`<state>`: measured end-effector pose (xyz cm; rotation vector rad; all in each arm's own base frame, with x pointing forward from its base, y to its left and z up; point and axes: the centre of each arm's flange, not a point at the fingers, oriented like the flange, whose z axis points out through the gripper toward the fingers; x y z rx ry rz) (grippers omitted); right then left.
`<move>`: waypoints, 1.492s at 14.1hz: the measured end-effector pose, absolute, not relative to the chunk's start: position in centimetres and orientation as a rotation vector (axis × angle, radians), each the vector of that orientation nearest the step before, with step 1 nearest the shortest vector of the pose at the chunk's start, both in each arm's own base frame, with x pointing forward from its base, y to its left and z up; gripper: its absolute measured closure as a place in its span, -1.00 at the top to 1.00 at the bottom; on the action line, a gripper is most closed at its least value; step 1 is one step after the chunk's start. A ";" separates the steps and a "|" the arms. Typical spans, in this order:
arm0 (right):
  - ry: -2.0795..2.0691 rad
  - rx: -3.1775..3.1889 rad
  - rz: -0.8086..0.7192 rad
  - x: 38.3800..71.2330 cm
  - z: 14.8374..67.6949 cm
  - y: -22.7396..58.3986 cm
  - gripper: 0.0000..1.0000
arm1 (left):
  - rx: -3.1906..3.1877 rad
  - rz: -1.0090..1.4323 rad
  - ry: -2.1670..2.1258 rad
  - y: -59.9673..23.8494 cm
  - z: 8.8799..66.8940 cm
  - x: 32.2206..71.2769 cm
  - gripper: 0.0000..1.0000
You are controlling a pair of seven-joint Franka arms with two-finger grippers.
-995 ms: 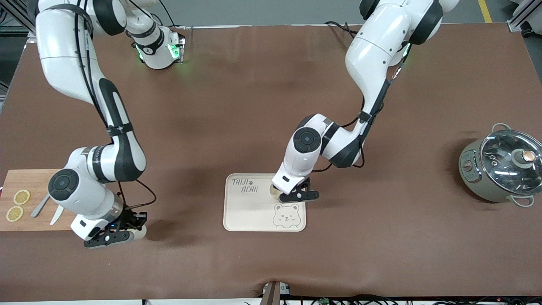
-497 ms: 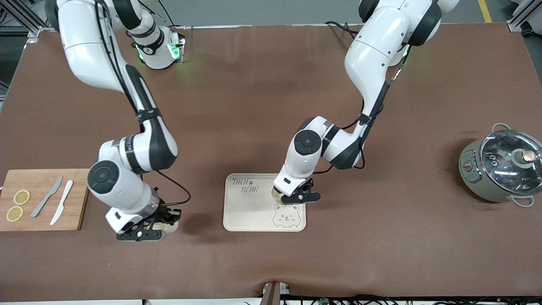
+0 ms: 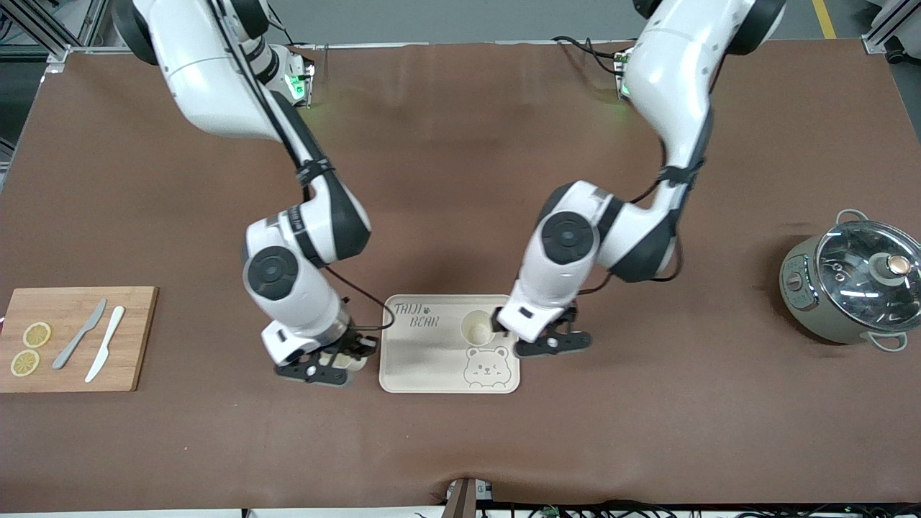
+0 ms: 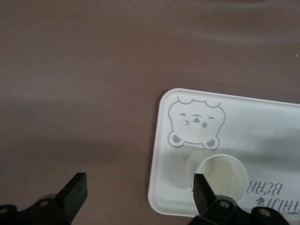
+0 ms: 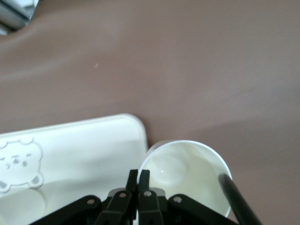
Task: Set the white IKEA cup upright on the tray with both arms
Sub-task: 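Carry the cup onto the tray with the right gripper while the left gripper withdraws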
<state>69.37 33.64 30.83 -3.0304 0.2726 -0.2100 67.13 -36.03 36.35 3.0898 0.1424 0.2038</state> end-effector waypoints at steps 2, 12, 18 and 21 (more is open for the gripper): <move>0.288 -3.041 -0.186 67.4 28.8 37.8 -0.95 | 3.099 0.219 0.030 -29.4 40.7 69.3 1.00; 0.241 -3.092 -0.188 64.4 24.8 43.8 -0.88 | 3.103 0.068 -0.057 -8.2 52.2 69.2 1.00; 0.245 -3.089 -0.201 64.6 25.2 43.8 0.02 | 3.107 0.038 -0.188 -4.5 63.6 60.4 1.00; 0.254 -3.081 -0.221 65.1 26.4 43.6 0.60 | 3.106 0.040 -0.219 -5.0 64.3 56.9 1.00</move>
